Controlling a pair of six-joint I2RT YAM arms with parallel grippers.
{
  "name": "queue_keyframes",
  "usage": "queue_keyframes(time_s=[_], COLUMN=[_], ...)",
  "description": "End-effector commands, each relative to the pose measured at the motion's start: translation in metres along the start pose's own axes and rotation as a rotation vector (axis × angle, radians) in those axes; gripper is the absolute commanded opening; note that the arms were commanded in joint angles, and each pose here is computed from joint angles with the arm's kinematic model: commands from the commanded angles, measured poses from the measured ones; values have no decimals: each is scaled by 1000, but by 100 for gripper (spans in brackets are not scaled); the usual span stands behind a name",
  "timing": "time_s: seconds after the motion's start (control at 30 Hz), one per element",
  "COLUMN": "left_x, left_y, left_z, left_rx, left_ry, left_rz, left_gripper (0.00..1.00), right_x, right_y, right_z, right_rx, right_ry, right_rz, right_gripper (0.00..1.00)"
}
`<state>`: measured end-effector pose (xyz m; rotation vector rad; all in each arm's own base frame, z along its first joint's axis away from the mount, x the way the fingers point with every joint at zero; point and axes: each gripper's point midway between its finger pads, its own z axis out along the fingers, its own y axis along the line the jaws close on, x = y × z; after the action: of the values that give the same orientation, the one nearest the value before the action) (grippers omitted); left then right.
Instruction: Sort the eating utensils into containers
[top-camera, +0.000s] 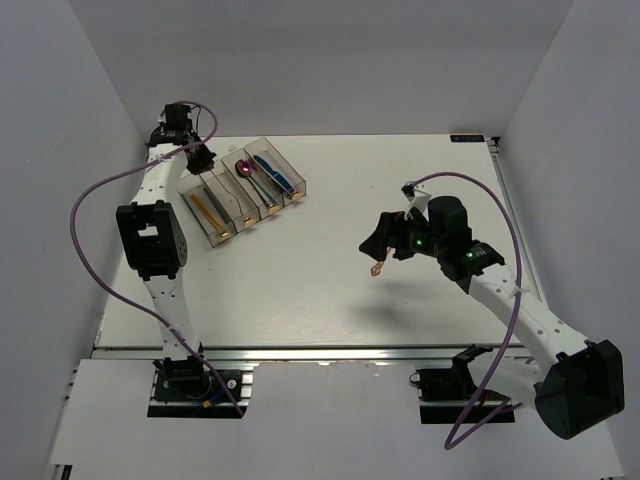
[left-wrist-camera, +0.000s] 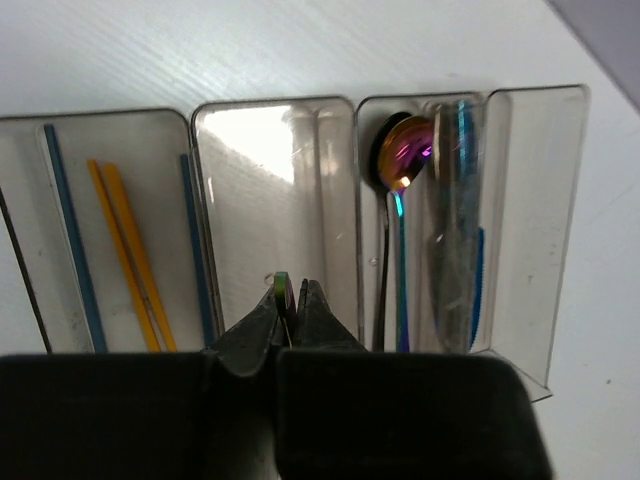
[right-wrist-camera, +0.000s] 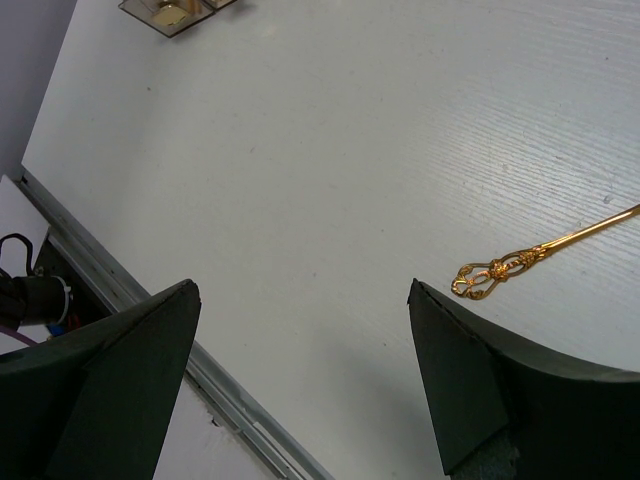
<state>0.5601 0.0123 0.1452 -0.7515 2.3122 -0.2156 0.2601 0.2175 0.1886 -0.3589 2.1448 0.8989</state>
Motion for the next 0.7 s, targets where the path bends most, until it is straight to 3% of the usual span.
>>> queue_keyframes(time_s=[0.0, 0.03, 0.17, 0.27, 0.43, 0.53, 0.67], left_x=[-4, -1, 2, -1, -18, -37, -54], left_y=[0, -2, -5, -7, -16, -20, -24], left_z=[-4, -1, 5, 1, -24, -61, -129], left_rx=[-1, 7, 22, 33, 49, 54, 82], left_ry=[-31, -25, -9, -24, -63, -129, -234], left_rz=[-13, -14, -25, -31, -27, -10, 16], left_gripper=[4, 6, 35, 66, 76, 98, 98], right_x=[-10, -9, -11, -12, -7, -3, 1], right_y=[0, 1, -1, -16, -53, -87, -122], right_z=[-1, -1, 0, 2, 10, 12, 14], right_rx=[-3, -5, 5, 89, 287, 475, 672], right_ry=[-33, -31, -41, -60, -13, 3, 11], right_rz=[-30, -30, -26, 7, 79, 122, 181], right_gripper=[89, 89, 89, 89, 89, 89, 89])
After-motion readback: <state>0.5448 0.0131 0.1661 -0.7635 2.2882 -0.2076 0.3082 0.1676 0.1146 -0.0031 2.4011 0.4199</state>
